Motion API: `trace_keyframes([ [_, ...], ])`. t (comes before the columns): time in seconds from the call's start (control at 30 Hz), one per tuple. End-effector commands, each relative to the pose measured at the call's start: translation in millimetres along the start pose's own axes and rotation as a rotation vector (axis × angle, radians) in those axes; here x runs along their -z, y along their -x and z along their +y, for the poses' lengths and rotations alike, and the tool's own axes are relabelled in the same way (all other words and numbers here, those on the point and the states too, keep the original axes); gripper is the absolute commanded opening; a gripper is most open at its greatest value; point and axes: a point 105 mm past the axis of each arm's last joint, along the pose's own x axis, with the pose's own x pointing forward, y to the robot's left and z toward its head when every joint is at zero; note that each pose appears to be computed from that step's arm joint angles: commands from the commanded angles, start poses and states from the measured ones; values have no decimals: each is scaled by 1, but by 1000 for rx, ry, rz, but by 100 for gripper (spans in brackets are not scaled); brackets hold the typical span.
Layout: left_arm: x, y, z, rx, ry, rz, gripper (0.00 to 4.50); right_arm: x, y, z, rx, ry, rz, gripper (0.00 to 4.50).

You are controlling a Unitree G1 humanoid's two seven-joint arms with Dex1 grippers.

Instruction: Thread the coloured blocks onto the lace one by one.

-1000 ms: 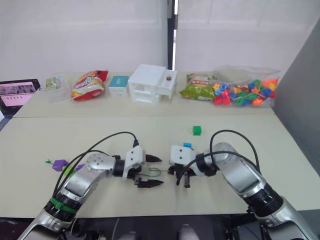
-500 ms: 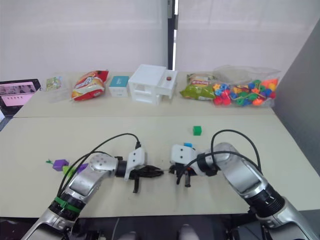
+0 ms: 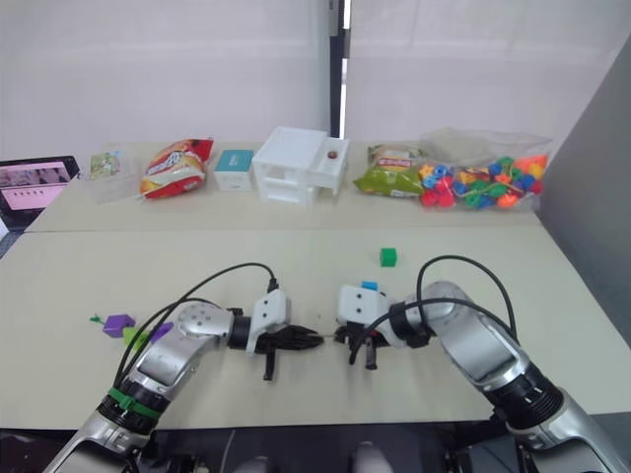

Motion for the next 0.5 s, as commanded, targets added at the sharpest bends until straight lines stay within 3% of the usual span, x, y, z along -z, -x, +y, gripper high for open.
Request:
trace_keyframes([
  [0.03, -23, 6, 4, -11, -30, -72, 66, -4, 5, 1, 9, 21, -5, 0],
  [0.2, -20, 6, 6, -28, -44, -48, 223, -3, 6, 2, 9, 18, -2, 0],
  [0.43, -18, 6, 3, 2, -39, -42, 223, -3, 6, 2, 13, 16, -1, 0],
  [0.5, -17, 5, 3, -1, -37, -38, 168, -3, 6, 2, 14, 16, -3, 0],
])
